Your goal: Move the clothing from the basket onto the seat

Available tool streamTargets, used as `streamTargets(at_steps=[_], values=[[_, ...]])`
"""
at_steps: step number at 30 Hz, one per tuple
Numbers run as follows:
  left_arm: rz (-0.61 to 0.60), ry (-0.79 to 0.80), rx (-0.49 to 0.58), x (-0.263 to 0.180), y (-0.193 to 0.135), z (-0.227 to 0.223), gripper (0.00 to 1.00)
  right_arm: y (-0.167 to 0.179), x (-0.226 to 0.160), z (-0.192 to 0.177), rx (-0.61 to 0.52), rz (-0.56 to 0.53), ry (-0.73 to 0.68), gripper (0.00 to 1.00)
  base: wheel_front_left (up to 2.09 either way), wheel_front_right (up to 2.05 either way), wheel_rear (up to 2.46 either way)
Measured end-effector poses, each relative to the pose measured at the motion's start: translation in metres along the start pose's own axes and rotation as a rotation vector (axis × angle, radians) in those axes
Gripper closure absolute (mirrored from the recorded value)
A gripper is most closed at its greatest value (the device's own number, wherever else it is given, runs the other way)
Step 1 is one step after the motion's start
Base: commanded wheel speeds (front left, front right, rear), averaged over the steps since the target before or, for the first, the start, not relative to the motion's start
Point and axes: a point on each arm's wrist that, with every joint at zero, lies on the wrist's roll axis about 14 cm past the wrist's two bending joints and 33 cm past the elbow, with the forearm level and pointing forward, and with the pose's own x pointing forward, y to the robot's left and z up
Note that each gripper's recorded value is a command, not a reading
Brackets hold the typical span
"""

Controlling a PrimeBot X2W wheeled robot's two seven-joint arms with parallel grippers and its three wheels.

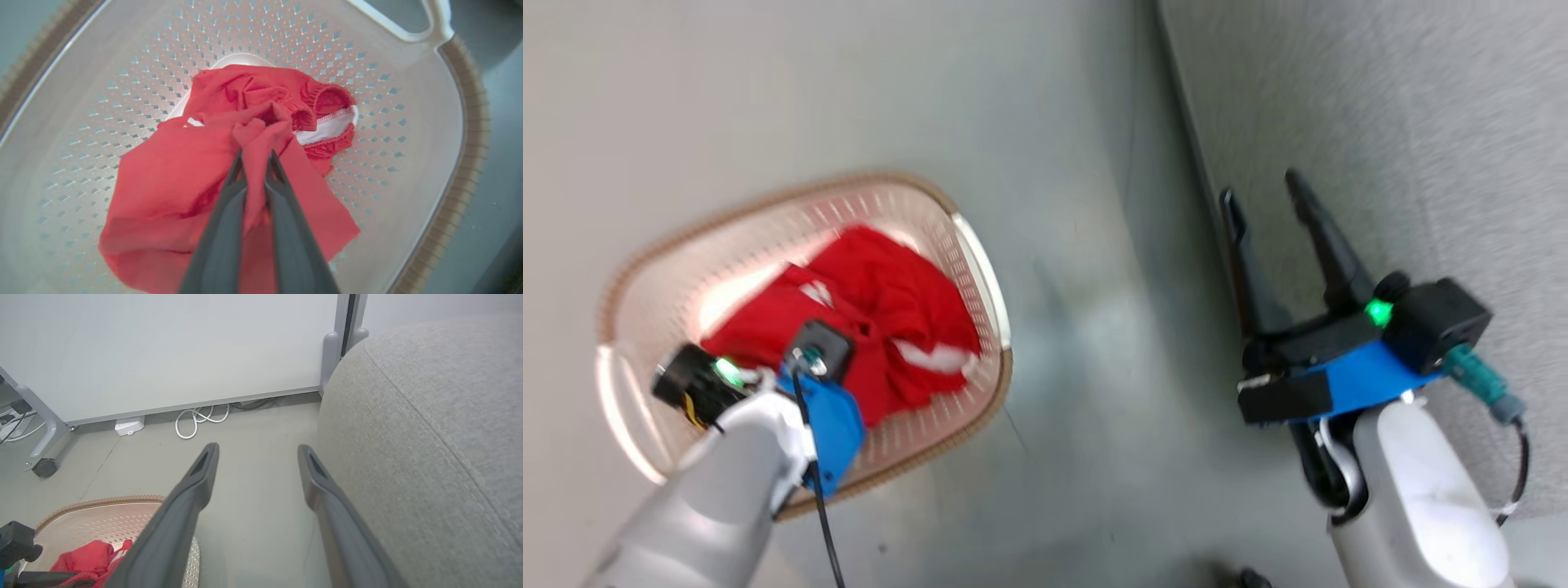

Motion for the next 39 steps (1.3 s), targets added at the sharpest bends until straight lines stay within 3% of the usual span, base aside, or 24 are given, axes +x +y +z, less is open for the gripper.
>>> streamTargets(at_steps=[8,19,28,39], values=[[0.086,-0.175,0.032,-0.059,-0.011,0.054,1.0,0.014,-0.033,0.042,-0.012,0.02,-0.075,0.0,0.0,0.0,0.0],[0.133,-0.533,0.034,-0.144,-0.054,0.156,1.0,0.053,-0.072,0.094,-0.036,0.11,-0.189,0.0,0.0,0.0,0.0],[0.101,-0.777,0.092,-0.214,-0.098,0.229,1.0,0.084,-0.098,0.113,-0.043,0.189,-0.232,0.0,0.0,0.0,0.0],[0.063,-0.932,0.188,-0.273,-0.136,0.287,1.0,0.101,-0.12,0.121,-0.054,0.237,-0.252,0.0,0.0,0.0,0.0]])
